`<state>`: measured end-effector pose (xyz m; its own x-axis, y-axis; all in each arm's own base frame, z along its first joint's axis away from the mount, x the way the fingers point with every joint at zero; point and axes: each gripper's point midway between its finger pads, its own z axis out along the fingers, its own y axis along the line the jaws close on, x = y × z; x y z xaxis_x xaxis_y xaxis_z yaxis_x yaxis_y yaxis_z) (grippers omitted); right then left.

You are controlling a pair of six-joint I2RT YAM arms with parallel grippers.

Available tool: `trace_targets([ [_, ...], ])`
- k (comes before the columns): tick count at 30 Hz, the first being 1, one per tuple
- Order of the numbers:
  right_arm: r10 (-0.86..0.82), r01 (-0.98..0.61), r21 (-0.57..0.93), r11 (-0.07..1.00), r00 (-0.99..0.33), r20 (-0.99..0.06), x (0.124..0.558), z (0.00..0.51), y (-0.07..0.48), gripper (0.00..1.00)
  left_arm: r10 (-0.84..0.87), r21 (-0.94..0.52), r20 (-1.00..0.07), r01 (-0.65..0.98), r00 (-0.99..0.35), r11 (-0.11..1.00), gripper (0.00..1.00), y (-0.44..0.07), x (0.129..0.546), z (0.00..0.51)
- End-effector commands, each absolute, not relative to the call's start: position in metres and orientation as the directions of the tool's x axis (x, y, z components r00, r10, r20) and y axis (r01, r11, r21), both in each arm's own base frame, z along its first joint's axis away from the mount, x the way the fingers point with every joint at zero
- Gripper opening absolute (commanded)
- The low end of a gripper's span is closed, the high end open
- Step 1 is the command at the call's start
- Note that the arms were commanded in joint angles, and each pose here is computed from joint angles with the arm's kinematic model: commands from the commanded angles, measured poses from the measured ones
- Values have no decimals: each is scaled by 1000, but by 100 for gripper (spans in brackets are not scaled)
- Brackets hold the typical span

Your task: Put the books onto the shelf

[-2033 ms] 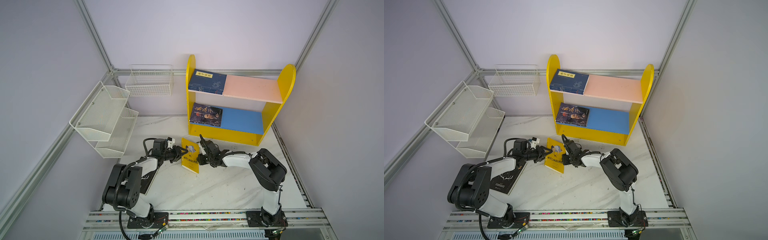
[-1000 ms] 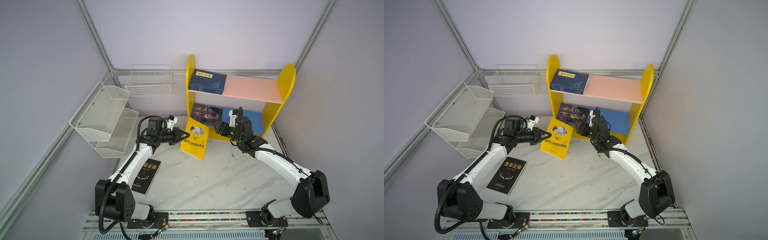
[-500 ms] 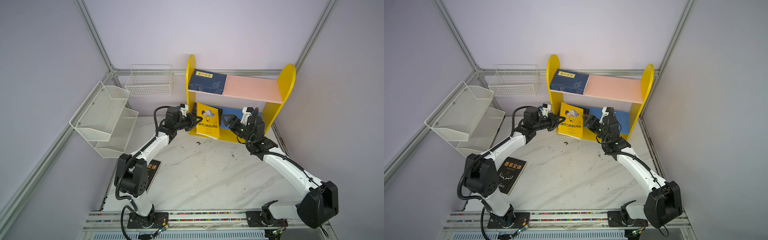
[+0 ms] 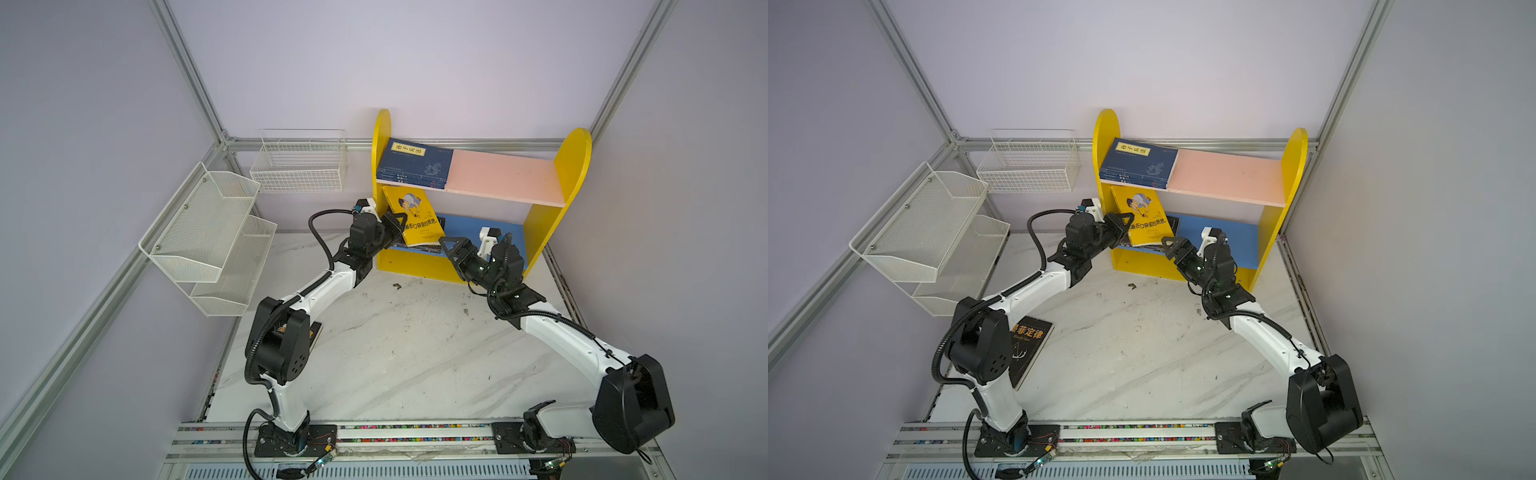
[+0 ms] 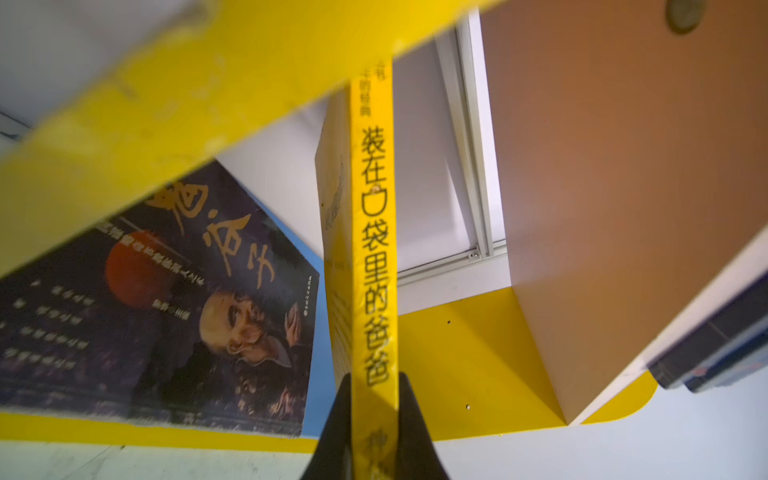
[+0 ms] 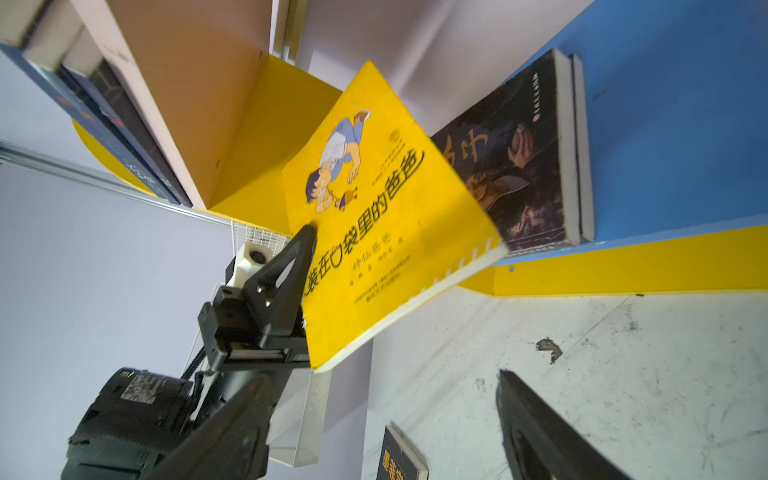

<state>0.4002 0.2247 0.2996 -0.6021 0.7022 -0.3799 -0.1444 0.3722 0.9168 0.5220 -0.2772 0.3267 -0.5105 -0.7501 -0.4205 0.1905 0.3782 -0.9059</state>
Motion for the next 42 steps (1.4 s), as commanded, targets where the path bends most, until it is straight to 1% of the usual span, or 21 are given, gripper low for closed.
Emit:
trace_targets([
  [1,689,-179,950,257,-656,-310,403,303,241,86,-847,-880,-393,414,-358,233,0,-274,521,435],
  [4,689,-202,957,207,-664,-289,409,304,248,86,-849,-877,-392,424,-354,228,0,-281,517,439],
  [8,689,-241,953,183,-660,-299,427,311,258,84,-849,-880,-387,420,-359,223,0,-287,512,438],
  [11,690,-249,956,158,-664,-287,439,311,264,84,-850,-891,-366,407,-380,202,0,-291,509,433],
  [13,694,-243,958,153,-664,-280,446,309,267,82,-850,-894,-359,405,-385,194,0,-292,506,432],
  [15,710,-260,959,112,-654,-260,450,313,267,78,-852,-895,-357,400,-383,196,0,-291,503,430],
  [17,728,-268,960,80,-643,-240,456,317,265,71,-850,-898,-358,392,-386,200,0,-291,502,427],
  [21,760,-275,960,55,-612,-219,463,322,259,43,-842,-905,-348,381,-411,188,4,-293,499,420],
  [22,769,-272,961,54,-602,-214,465,323,255,37,-839,-906,-349,380,-417,188,6,-294,499,418],
  [25,798,-276,960,44,-569,-200,469,327,241,25,-834,-907,-356,371,-422,199,9,-293,497,414],
  [26,804,-274,961,39,-562,-193,470,328,236,21,-832,-906,-359,370,-422,204,11,-293,496,413],
  [27,808,-271,962,34,-559,-186,472,329,231,18,-830,-906,-363,368,-424,208,16,-293,495,412],
  [29,806,-274,961,30,-563,-185,475,331,225,17,-821,-902,-373,377,-432,211,30,-293,493,413],
  [32,776,-284,959,18,-600,-192,477,336,220,15,-799,-901,-389,369,-459,227,60,-292,493,409],
  [34,737,-296,955,7,-644,-205,475,341,219,15,-781,-906,-397,342,-482,249,74,-287,495,399],
  [35,716,-299,954,1,-666,-210,474,343,219,15,-772,-910,-397,324,-497,260,77,-285,497,393],
  [37,647,-297,955,-13,-730,-218,465,346,222,14,-736,-915,-395,309,-549,261,79,-282,501,379],
  [42,522,-245,969,18,-824,-218,447,343,215,14,-667,-926,-372,305,-646,222,79,-278,505,361],
])
